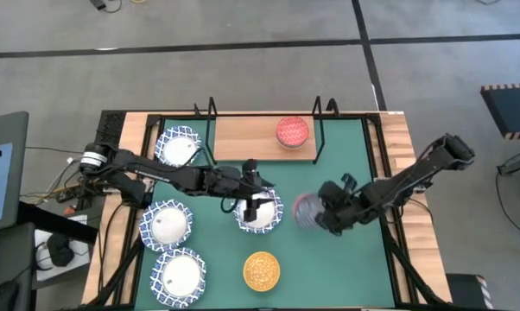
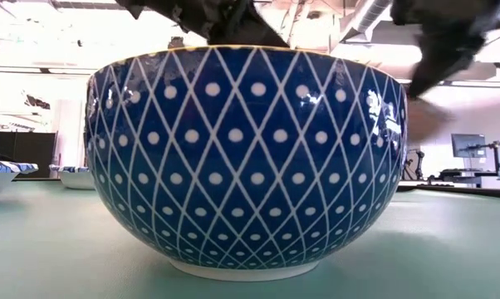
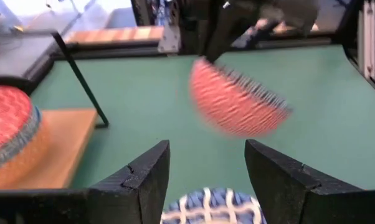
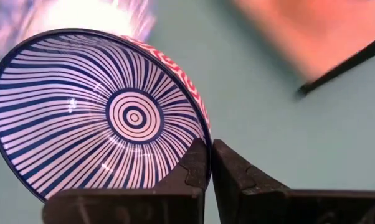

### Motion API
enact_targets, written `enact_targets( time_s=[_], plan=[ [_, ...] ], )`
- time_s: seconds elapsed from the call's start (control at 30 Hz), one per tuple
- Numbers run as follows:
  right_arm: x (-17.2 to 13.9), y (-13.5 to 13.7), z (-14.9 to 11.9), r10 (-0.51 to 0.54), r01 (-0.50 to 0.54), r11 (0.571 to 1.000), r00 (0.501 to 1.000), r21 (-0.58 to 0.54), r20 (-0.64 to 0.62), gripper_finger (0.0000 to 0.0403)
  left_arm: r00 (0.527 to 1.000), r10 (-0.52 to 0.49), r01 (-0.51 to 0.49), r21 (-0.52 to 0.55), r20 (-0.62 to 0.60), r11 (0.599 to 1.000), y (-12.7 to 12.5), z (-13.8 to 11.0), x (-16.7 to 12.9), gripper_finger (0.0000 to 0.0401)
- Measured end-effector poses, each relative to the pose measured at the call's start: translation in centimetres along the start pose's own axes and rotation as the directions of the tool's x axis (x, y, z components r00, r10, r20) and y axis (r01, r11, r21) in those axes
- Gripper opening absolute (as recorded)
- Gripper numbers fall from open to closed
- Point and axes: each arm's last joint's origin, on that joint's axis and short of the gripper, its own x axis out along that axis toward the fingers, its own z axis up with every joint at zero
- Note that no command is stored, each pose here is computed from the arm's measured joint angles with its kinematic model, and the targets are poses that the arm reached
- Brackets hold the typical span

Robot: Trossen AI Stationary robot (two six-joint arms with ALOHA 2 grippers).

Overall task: Place and stack bowls onto a shelf
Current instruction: Stack the blue patterned bowl on top of the red patterned bowl

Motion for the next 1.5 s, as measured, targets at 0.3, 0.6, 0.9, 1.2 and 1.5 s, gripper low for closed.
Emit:
enact_targets(
  time_s=[0.3,0.6,0.9,1.2,1.5],
  plan=[
    [3.0,0.2,2.7,-0.195,0.189,0.981,0.948,0.051,0.253,0.0035,0.986,0.167,-0.167,0.02,0.0,0.986,0.2,0.0,0.9,0.0194],
    [5.0,1.1,3.4,-0.234,0.226,0.972,0.93,0.063,0.285,0.0035,0.977,0.214,-0.214,-0.011,-0.017,0.977,0.3,-0.2,0.9,0.0194],
    [4.7,0.1,6.5,-0.323,0.351,0.936,0.862,-0.002,0.39,0.0035,0.935,0.355,-0.355,-0.011,-0.017,0.935,0.7,-0.2,0.7,0.0194],
    [6.1,-5.9,13.5,-0.463,0.501,0.865,0.825,-0.038,0.324,0.0034,0.936,0.352,-0.351,0.015,-0.025,0.936,0.6,-0.3,0.7,0.0194],
    [8.3,-14.1,16.3,-0.348,0.356,0.933,0.931,-0.055,0.112,0.0034,0.928,0.365,-0.363,0.042,-0.07,0.931,0.7,-0.8,0.7,0.0194]
  ],
)
